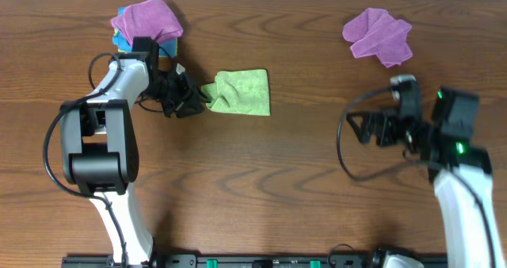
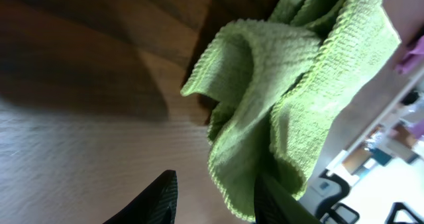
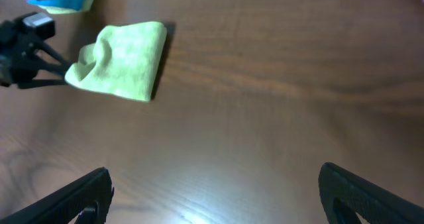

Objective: Fold the cloth
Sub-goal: 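Grasp the folded green cloth's left edge with the left gripper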

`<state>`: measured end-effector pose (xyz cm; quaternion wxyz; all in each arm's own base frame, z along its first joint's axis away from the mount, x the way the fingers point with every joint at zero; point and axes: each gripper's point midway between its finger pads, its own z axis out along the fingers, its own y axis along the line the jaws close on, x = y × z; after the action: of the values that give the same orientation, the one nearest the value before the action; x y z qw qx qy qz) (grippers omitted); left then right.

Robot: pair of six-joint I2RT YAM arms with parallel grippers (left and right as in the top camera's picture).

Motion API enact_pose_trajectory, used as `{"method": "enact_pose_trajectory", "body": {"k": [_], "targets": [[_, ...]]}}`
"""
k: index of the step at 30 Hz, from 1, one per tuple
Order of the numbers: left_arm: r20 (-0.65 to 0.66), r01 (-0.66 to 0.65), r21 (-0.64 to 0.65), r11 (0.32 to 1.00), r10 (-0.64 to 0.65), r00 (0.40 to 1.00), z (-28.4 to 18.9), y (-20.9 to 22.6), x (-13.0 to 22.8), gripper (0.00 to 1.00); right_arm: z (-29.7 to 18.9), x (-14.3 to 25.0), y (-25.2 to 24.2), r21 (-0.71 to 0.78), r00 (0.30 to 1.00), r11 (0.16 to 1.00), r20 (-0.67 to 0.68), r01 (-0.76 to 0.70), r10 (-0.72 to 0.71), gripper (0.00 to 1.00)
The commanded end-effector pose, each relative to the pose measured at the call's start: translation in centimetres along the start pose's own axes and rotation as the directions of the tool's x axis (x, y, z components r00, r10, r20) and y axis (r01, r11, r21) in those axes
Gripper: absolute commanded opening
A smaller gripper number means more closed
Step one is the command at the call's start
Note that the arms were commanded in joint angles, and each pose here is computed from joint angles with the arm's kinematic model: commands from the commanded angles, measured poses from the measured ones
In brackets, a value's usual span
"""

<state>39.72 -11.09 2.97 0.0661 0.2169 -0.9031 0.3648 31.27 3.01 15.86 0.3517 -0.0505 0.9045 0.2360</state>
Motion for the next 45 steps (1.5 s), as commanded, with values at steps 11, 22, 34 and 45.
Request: {"method": "enact_pose_trajectory", "body": {"k": [11, 22, 34, 45], "targets": [[-0.014, -0.027, 0.11, 0.994, 0.029, 0.999, 0.4, -2.1, 0.5, 0.44, -3.2, 4.8, 2.0, -0.013, 0.995, 0.999, 0.087, -0.04, 0.041, 0.99], [-0.013, -0.062, 0.138, 0.988, 0.065, 0.998, 0.2, -2.7, 0.6, 0.46, -3.0, 5.0, 1.8, -0.008, 0.996, 0.999, 0.072, -0.053, 0.053, 0.99], [0.059, -0.196, 0.113, 0.974, 0.19, 0.98, -2.6, -4.4, 1.5, 0.62, -2.9, 5.1, 1.7, -0.005, 0.996, 0.998, 0.066, -0.057, 0.057, 0.99], [-0.002, -0.157, -0.01, 0.988, 0.157, 0.988, -1.8, -1.1, 3.3, 0.97, -2.9, 5.1, 1.7, -0.005, 0.996, 0.998, 0.067, -0.057, 0.057, 0.99]]}}
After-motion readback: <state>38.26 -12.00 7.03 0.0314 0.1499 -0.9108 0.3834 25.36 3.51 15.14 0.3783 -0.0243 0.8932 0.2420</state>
